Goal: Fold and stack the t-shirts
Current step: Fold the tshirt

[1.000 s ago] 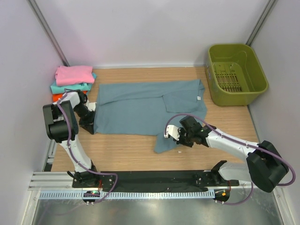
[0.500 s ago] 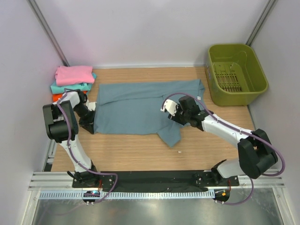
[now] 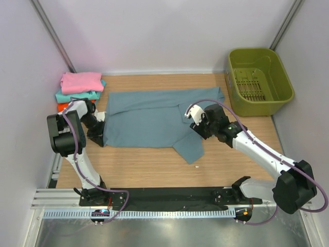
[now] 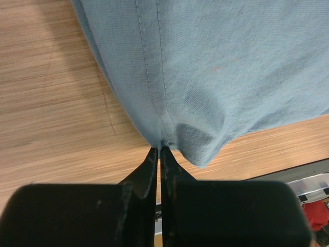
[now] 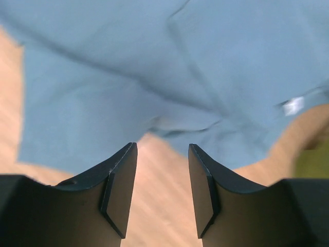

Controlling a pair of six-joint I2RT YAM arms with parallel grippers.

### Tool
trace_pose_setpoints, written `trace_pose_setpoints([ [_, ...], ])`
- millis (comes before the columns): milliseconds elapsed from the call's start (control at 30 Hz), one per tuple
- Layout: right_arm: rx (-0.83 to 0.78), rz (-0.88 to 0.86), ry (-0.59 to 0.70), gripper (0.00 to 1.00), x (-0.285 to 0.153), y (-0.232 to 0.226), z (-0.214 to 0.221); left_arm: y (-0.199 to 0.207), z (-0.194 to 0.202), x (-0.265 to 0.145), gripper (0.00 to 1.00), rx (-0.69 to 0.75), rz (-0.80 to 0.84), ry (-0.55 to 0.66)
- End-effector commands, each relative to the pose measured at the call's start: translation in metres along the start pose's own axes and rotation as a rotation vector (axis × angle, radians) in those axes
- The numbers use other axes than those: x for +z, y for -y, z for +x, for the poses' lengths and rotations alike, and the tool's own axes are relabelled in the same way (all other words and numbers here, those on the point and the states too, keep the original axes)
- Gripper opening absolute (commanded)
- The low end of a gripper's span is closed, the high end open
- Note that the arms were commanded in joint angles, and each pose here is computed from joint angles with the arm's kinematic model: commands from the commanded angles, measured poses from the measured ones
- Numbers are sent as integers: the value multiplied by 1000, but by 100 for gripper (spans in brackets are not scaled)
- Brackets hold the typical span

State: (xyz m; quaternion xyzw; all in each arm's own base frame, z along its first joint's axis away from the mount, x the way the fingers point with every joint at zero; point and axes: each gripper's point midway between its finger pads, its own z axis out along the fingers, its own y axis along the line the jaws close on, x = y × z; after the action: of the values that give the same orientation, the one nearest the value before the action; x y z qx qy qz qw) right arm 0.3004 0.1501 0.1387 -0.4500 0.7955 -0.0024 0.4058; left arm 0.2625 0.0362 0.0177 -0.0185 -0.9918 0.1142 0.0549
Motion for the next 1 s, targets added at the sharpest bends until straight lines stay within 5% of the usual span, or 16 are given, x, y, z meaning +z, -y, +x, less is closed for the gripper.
trace_pose_setpoints([
  [0, 167, -287, -121, 50, -9, -65, 36, 4, -2, -13, 0, -9, 9, 39],
  [333, 392, -446, -202, 52, 15, -70, 39, 7, 6, -10, 0, -16, 13, 29],
  [767, 425, -547, -234, 50, 20, -76, 50, 6, 5, -12, 0, -13, 7, 33],
  [867, 436, -585, -232, 41, 19, -80, 47, 6, 1, -13, 0, -16, 9, 39],
  [967, 437, -588, -225, 14, 19, -80, 45, 5, -1, -15, 0, -16, 6, 40],
])
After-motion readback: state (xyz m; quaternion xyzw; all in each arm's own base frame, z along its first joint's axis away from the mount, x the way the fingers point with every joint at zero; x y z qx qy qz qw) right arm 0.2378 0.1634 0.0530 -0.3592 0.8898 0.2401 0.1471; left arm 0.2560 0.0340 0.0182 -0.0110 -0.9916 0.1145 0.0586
